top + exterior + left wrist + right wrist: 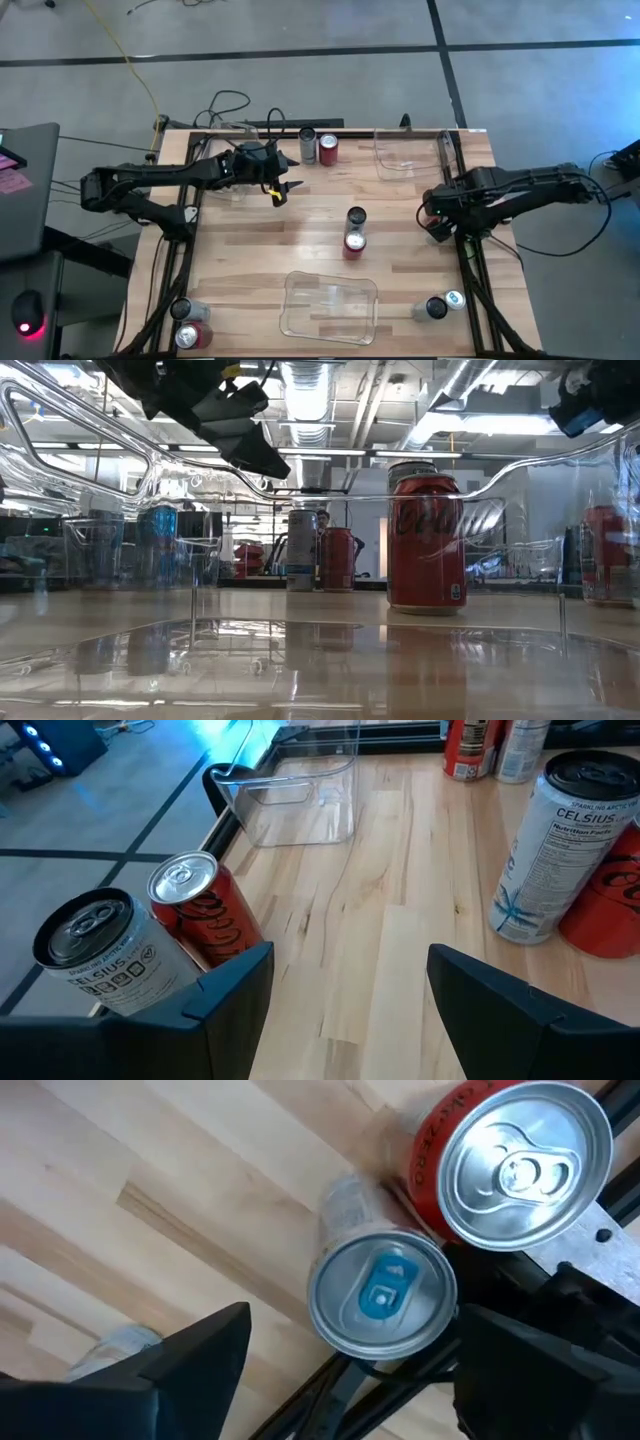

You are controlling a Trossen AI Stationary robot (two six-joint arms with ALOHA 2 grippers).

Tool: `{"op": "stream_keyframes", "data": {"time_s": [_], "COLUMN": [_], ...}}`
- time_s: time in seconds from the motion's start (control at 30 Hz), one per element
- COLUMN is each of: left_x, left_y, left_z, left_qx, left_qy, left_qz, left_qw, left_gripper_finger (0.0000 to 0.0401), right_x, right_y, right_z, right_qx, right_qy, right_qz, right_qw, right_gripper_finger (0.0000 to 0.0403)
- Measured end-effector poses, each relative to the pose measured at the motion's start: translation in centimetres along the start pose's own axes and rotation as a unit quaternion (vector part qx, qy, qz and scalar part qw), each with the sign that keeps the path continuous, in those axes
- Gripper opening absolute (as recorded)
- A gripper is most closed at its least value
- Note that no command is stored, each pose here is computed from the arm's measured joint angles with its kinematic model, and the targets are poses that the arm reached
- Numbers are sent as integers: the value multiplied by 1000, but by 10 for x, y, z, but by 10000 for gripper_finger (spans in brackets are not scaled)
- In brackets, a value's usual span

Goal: Sort soda cans
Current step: Put the blue soda can into the top left transparent bin

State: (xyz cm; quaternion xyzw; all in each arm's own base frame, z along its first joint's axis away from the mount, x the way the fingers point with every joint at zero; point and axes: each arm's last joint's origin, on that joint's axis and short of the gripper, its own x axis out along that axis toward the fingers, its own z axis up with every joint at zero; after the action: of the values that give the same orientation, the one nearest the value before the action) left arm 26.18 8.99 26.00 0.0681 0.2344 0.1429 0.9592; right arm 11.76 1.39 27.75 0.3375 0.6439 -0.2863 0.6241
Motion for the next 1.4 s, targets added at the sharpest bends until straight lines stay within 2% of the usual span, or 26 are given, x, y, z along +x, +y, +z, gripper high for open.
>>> {"op": "stream_keyframes", "data": {"time_s": [0.37, 0.47, 0.6, 0.93, 1.13, 1.27, 1.4], "left_x": [0, 0, 0, 0, 0, 0, 0], "left_y": [0, 0, 0, -1, 0, 0, 0], "left_z": [-2, -1, -1, -4, -4, -4, -3], "left_qx": [2, 6, 6, 6, 8, 2, -6], "left_qy": [8, 8, 8, 19, 22, 24, 17], "left_qz": [-2, -2, -2, -4, 4, 16, 13], "left_qw": [1000, 1000, 1000, 1000, 1000, 1000, 1000], "left_gripper_finger": [261, 261, 261, 261, 261, 261, 261], "right_x": [27, 26, 26, 25, 25, 20, 1], "right_y": [-5, -3, 0, 7, 11, 22, 30], "right_z": [0, 2, 3, 8, 7, 6, 6], "right_qx": [16, 5, 0, -7, -10, -35, -54], "right_qy": [12, 5, -4, -28, -32, -48, -94], "right_qz": [-41, -30, -15, 24, 35, 75, 111], "right_qw": [999, 1000, 1000, 999, 999, 995, 988], "right_gripper_finger": [381, 375, 347, 223, 222, 221, 220]}}
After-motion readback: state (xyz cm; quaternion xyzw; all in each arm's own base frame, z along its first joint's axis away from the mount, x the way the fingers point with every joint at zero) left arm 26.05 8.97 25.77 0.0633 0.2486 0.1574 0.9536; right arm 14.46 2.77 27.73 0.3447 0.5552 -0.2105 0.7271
